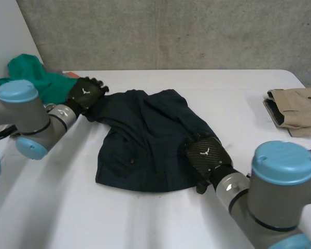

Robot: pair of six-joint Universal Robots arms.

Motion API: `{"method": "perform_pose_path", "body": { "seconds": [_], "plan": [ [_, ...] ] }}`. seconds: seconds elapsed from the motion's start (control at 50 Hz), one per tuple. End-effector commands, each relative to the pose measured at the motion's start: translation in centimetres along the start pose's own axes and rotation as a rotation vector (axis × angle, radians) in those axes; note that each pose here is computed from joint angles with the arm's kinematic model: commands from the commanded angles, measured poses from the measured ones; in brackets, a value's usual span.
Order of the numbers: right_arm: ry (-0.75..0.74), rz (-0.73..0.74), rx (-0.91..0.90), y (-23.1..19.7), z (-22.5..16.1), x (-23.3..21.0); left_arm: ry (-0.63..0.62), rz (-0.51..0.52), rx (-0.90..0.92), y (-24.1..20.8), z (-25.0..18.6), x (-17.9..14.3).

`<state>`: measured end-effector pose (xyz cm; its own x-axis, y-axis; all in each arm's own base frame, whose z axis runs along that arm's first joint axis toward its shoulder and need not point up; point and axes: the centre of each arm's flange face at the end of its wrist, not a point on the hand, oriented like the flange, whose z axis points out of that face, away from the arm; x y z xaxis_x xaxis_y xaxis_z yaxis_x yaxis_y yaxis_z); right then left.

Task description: Fold the laundry.

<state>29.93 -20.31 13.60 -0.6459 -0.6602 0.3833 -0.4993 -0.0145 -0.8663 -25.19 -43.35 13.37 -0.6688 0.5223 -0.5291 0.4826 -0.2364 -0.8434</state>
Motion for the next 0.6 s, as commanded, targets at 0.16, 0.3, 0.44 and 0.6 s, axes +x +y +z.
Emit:
{"method": "perform_pose_path", "body": {
  "seconds": [0.16,0.3,0.44,0.6],
  "plan": [
    [0.012,-0.054,-0.008,1.7,4.0,-0.5,0.025,-0.004,0.01,-0.7,0.3,2.0],
    [0.048,-0.059,0.007,1.1,4.6,0.4,-0.041,0.013,0.009,-4.0,-1.3,1.0],
    [0.161,-0.036,0.055,-1.3,3.9,5.0,-0.103,0.032,0.061,-9.8,-4.1,0.0],
    [0.322,-0.04,0.167,-6.4,1.0,11.4,-0.161,0.021,0.243,-19.7,-10.9,-1.4]
  ]
}}
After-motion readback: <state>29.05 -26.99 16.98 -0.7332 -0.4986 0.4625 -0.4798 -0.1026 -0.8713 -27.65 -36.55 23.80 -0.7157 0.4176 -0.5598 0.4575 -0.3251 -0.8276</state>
